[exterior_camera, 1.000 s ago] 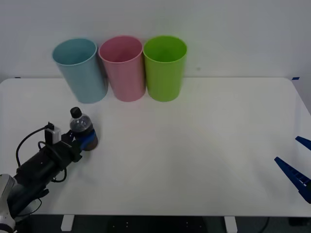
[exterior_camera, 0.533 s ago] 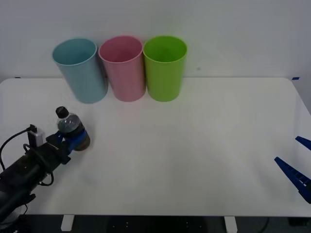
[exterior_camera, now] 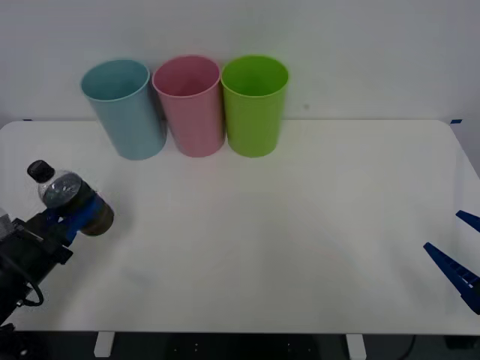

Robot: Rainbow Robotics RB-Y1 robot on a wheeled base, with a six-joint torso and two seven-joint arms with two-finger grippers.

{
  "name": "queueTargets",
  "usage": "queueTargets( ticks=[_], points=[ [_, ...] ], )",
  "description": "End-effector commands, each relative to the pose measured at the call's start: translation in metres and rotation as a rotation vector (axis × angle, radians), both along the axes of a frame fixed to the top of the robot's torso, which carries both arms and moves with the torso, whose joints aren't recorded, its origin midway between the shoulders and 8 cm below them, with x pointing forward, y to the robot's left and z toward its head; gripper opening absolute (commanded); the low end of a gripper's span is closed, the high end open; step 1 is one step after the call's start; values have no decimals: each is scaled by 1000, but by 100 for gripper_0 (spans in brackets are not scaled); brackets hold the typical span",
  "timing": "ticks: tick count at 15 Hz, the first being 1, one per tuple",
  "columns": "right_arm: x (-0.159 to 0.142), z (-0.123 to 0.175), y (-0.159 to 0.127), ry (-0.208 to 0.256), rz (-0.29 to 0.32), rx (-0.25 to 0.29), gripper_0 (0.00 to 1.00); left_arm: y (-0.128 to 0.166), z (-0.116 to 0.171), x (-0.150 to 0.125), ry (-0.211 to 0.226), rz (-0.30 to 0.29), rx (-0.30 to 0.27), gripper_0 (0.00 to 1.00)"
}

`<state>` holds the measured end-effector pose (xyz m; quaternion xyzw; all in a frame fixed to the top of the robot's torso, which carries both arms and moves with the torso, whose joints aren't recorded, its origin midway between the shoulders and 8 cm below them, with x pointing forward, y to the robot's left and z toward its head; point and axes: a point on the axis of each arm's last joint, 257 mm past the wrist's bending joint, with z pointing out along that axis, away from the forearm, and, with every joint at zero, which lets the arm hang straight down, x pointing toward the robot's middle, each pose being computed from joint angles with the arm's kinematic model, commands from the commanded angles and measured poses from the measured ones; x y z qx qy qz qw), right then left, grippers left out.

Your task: Grasp the object on the table and drop it into the matching bin: aluminum can to the light blue bin, PET bottle to the pink bin.

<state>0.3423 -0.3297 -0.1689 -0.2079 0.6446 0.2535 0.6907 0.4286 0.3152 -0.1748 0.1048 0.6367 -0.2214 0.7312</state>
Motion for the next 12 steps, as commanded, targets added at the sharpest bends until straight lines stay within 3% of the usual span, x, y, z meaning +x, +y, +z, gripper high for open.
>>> queueTargets(
  ticks=[1, 3, 5, 10, 12],
  points=[
    [0, 0, 0, 0, 0, 0, 100, 0, 33, -5, -22, -11, -56, 0],
    [0, 0, 0, 0, 0, 0, 100, -10, 59, 2, -44, -19, -90, 0],
    [0, 0, 0, 0, 0, 0, 100, -27, 89, 14, -67, -65, -152, 0],
    [0, 0, 0, 0, 0, 0, 100, -44, 148, 50, -124, -111, -185, 0],
    [0, 0, 0, 0, 0, 0, 100, -46, 164, 64, -149, -89, -171, 0]
  ],
)
